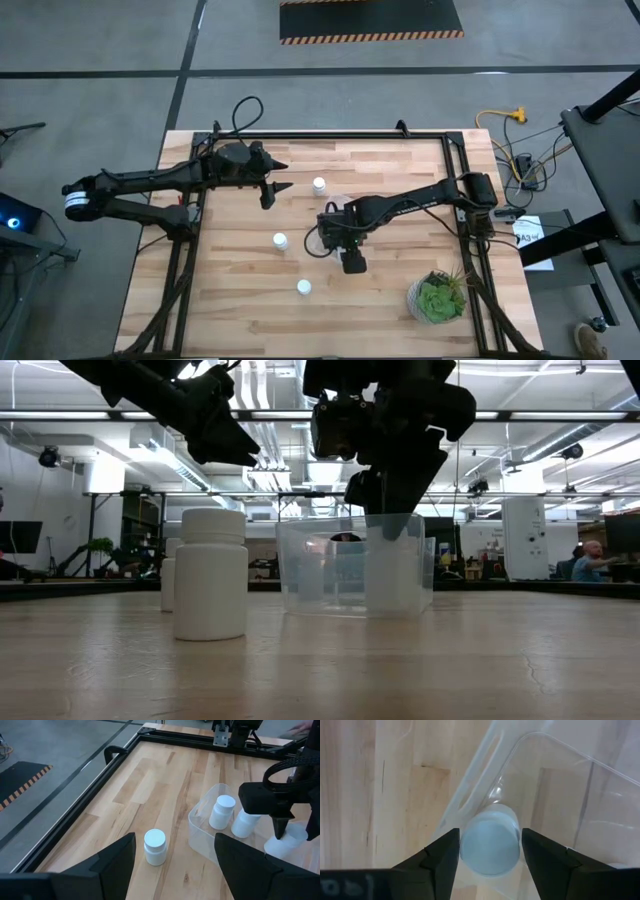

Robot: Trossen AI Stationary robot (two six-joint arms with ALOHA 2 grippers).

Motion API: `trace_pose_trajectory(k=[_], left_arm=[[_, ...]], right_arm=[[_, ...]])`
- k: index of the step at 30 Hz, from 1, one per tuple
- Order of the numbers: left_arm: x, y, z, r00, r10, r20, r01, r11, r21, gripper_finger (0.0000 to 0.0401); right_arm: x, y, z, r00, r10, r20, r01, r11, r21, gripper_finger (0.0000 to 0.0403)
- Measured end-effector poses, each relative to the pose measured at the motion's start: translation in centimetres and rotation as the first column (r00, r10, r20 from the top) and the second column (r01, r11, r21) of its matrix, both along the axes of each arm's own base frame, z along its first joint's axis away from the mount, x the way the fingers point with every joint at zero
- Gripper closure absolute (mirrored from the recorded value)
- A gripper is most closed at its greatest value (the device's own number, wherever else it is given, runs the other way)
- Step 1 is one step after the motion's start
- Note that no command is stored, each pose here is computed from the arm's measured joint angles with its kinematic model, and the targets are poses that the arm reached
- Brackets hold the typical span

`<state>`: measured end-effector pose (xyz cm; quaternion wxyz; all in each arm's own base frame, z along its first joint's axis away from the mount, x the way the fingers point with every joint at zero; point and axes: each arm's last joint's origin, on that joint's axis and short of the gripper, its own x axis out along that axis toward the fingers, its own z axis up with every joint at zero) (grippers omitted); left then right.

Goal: Pick and place pill bottles into a basket
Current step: Put the medicine bottle into the transparent bin

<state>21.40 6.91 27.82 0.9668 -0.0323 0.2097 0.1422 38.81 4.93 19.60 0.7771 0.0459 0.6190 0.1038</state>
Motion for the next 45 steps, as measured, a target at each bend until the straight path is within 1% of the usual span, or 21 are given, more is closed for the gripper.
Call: trace_pose_trajectory(k=[7,18,21,31,35,40,45], left_arm=[[0.0,0.0,0.0,1.0,0.0,0.0,0.0,1.0,0.0,0.0147],[0.0,0.0,0.0,1.0,0.0,0.0,0.0,1.0,0.0,0.0147],[0.0,0.0,0.0,1.0,0.0,0.0,0.0,1.0,0.0,0.0147],[0.0,0.0,0.0,1.0,0.0,0.0,0.0,1.0,0.0,0.0147],[0.0,0.0,0.0,1.0,0.0,0.0,0.0,1.0,0.0,0.0147],[0.0,0.0,0.0,1.0,0.001,0.0,-0.001,1.0,0.001,0.0147],[0.0,0.0,0.0,1.0,0.0,0.001,0.0,1.0,0.001,0.0147]], right_arm=[[0.0,0.1,0.0,1.0,0.006,-0.001,-0.006,1.0,0.02,0.0197],[0.0,0.1,0.1,1.0,0.008,0.001,-0.008,1.0,0.023,0.0195],[0.0,0.1,0.1,1.0,0.003,0.001,-0.003,1.0,0.024,0.0185],[-0.1,0.1,0.3,1.0,0.001,0.006,-0.002,1.0,0.025,0.0124],[-0.3,0.1,1.4,0.999,-0.005,0.035,0.004,1.0,0.025,0.0115],[-0.8,-0.2,3.5,0.995,-0.023,0.099,0.02,0.999,0.029,0.012],[-0.8,-0.4,5.6,0.986,-0.051,0.162,0.055,0.998,-0.021,0.0133]])
